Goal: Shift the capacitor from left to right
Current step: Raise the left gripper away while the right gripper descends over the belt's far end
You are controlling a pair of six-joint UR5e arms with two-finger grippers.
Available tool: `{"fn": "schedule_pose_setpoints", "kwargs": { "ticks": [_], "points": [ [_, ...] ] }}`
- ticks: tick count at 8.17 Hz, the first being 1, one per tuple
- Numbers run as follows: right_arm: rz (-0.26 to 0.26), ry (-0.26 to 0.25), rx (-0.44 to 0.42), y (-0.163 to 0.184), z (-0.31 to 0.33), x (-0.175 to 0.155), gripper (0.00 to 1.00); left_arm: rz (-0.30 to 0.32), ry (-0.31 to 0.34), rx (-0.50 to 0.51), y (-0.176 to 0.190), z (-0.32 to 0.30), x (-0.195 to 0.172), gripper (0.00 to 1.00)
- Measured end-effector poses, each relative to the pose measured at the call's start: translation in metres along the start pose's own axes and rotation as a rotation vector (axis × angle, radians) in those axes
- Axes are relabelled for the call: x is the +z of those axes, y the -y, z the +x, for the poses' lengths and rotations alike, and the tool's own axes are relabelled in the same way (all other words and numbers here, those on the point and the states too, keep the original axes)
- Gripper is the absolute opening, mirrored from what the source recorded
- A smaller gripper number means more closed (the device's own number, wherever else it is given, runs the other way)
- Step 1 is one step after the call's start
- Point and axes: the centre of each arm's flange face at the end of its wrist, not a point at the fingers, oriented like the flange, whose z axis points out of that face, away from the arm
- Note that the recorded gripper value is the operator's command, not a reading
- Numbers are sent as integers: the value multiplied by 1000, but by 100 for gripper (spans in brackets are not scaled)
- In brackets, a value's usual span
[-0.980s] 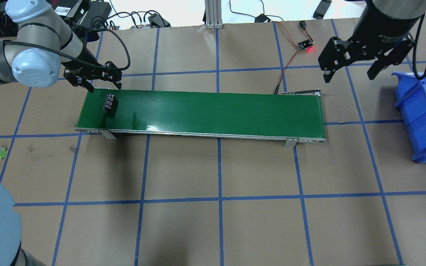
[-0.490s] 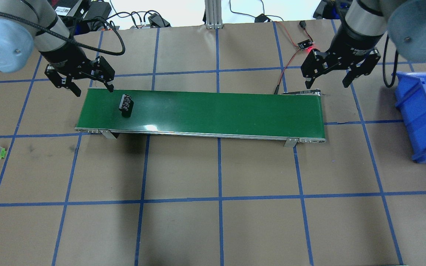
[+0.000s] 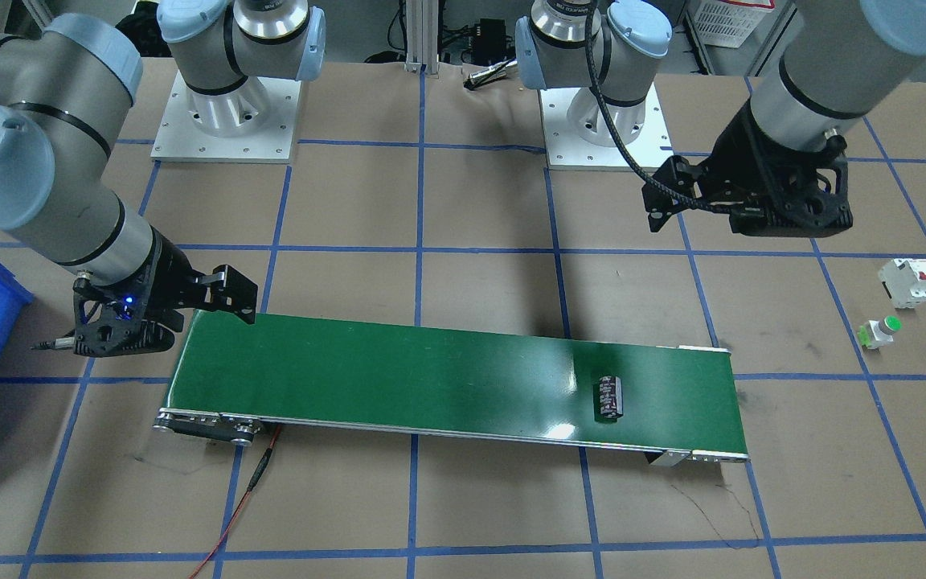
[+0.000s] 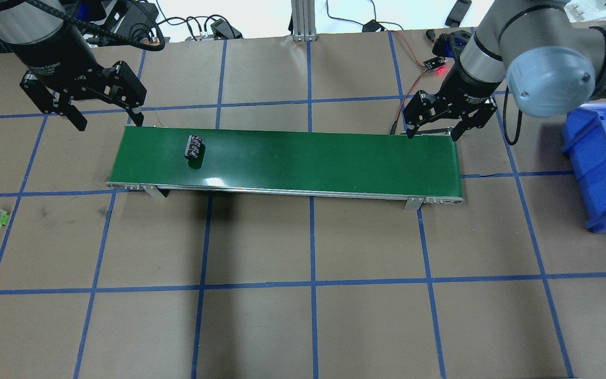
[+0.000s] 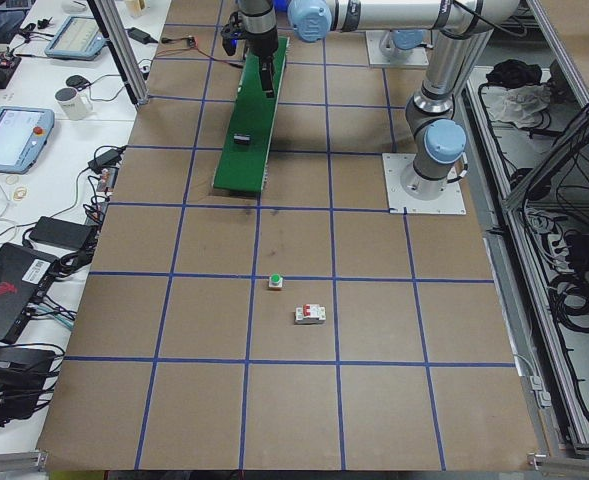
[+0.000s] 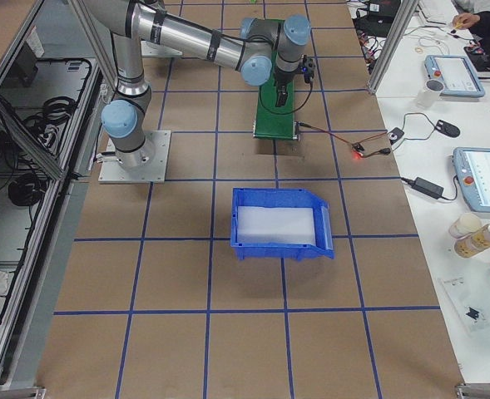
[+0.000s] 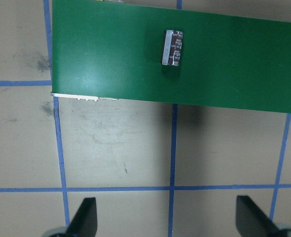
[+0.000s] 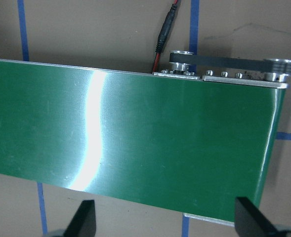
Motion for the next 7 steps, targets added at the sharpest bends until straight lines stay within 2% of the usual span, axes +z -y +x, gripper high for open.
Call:
{"fn": "schedule_pose_setpoints", "kwargs": {
  "ticks": [2,3,5,7],
  "points": [
    [-18,95,44,9,21,20,100,3,15,8,-8,28,-5,100],
    [-19,121,56,13,30,26,100,5,21,2,-10,36,-5,100],
    [-23,135,72,20,39,38,100,15,24,-1,-11,41,-7,100],
    [-22,137,82,23,40,40,100,54,24,-1,-15,42,-16,100]
  ]
}}
